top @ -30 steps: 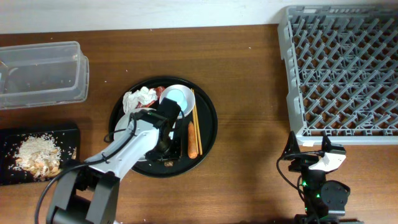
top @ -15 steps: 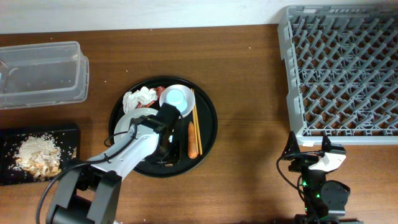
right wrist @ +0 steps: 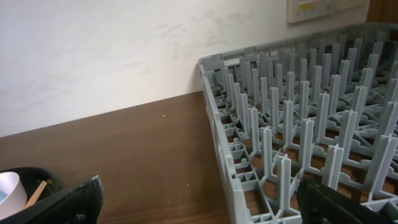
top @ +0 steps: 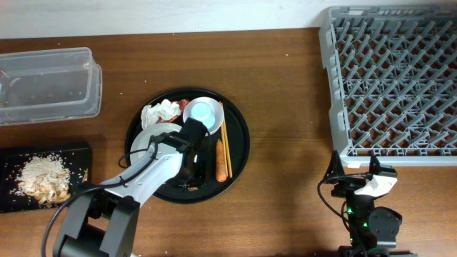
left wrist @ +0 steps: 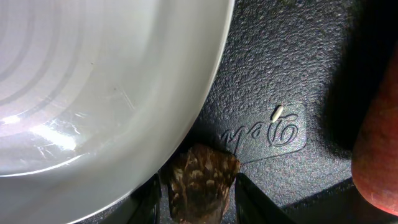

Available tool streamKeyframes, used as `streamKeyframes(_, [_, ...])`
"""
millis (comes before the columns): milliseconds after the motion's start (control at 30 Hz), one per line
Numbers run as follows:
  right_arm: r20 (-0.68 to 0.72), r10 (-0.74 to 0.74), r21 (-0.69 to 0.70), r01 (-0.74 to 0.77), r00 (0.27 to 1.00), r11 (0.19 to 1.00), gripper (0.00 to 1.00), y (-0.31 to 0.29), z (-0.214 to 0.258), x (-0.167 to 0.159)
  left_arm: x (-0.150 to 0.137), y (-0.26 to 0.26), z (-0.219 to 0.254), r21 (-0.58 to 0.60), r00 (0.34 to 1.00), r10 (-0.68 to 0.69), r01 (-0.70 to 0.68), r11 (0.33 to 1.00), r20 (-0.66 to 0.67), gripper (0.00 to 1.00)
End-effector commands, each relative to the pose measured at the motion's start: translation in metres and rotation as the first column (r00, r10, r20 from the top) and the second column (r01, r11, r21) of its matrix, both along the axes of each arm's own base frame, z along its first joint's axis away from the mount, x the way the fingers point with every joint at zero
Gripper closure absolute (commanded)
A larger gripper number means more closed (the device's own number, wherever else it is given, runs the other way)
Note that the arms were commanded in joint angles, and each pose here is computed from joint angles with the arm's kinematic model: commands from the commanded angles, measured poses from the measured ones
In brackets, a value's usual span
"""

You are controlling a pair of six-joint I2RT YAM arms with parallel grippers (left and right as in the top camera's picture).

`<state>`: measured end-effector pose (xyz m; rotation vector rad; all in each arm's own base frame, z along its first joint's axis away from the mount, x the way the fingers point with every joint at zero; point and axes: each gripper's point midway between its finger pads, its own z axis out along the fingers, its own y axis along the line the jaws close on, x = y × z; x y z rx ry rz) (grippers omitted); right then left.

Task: Sort waste into correct bins and load items into the dishwasher rack
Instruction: 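Grasp the brown shell piece on the tray with the left gripper, then carry the shell piece left and drop it on the black tray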

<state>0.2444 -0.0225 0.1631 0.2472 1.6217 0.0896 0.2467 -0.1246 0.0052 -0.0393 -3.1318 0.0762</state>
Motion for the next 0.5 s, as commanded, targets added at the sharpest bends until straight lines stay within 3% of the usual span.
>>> streamKeyframes(0, [-0.013,-0.002,0.006,0.002,1.0,1.0,0.02,0.0001,-0.0084,0.0006,-0.0065,-0.0042,-0.0041,0.008,1.0,-0.014,0.015,1.0,-0.014,0.62])
streamKeyframes(333, [-0.013,-0.002,0.006,0.002,1.0,1.0,0.02,0.0001,-0.0084,0.0006,-0.0106,-0.0097,-0.0041,0.001,0.999,-0.023,0.023,1.0,-0.022,0.77])
streamKeyframes(467, [-0.013,-0.002,0.005,0.002,1.0,1.0,0.02,0.0001,-0.0084,0.0006,-0.0105,-0.0135,0.0004,-0.016,0.999,-0.024,0.023,1.0,-0.031,0.78])
